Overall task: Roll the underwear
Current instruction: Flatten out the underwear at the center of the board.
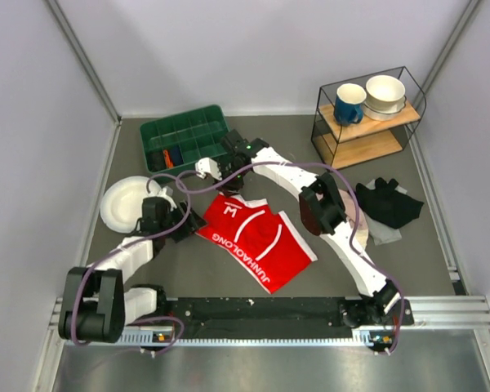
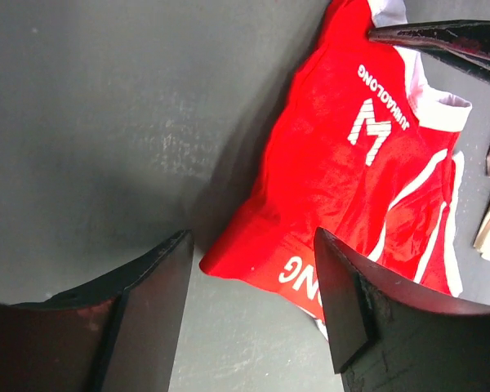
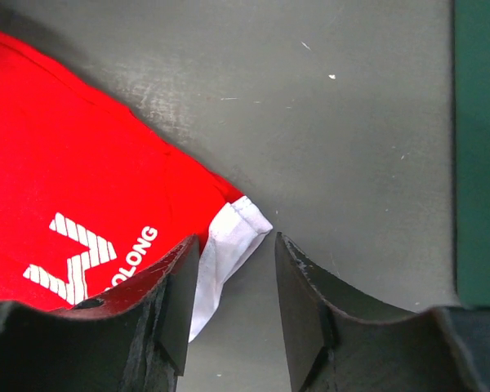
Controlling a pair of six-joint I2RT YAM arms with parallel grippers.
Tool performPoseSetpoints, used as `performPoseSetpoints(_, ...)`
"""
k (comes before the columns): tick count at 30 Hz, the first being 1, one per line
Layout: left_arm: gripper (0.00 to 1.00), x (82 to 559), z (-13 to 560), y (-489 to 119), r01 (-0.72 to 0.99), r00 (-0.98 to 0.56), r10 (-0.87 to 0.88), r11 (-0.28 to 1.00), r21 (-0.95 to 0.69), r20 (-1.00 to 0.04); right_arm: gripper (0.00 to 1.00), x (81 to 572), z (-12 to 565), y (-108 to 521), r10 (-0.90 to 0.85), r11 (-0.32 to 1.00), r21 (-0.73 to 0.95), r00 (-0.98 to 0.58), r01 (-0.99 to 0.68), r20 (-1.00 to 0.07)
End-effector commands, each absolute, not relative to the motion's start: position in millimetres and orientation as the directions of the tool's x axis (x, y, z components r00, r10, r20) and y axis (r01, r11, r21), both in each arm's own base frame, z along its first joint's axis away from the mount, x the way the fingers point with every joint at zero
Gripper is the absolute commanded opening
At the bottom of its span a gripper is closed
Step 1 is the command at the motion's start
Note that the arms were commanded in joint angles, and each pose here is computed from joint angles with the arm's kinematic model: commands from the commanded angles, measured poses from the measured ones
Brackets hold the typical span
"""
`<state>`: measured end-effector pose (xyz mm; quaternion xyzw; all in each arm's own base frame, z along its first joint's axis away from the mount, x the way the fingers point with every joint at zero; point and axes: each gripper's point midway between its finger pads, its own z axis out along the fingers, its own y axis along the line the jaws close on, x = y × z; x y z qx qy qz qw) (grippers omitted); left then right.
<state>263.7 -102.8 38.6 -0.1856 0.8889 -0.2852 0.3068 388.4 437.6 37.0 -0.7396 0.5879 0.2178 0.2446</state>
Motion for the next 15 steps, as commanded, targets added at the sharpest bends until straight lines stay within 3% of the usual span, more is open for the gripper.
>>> performPoseSetpoints(1, 0.64, 265.1, 32.1, -105.1, -0.136, -0.766, -0.478, 0.774, -0.618, -0.43, 0.42, 381.9, 33.8, 448.1, -0.749, -0.183, -0.081, 0.192, -0.98, -0.634)
performPoseSetpoints(2, 0.63, 264.3, 30.8, -105.0, -0.138, -0.768, -0.477, 0.775, -0.617, -0.427, 0.39, 380.5, 33.9, 448.3, -0.747, -0.183, -0.074, 0.188, -0.98, -0.637)
performPoseSetpoints(5, 0.4, 264.5, 32.1, -105.6, -0.131, -0.769, -0.473, 0.775, -0.618, -0.43, 0.26, 376.0, 32.9, 449.1, -0.742, -0.19, -0.059, 0.183, -0.98, -0.645)
performPoseSetpoints(10, 0.25, 265.8, 38.7, -105.3, -0.112, -0.765, -0.463, 0.781, -0.615, -0.448, 0.03, 372.8, 39.2, 452.2, -0.727, -0.184, -0.039, 0.162, -0.982, -0.667)
performPoseSetpoints(15, 0.12, 273.3, 56.8, -105.2, -0.076, -0.755, -0.444, 0.79, -0.608, -0.483, 0.0, 386.0, 74.8, 452.8, -0.689, -0.14, -0.071, 0.149, -0.988, -0.71)
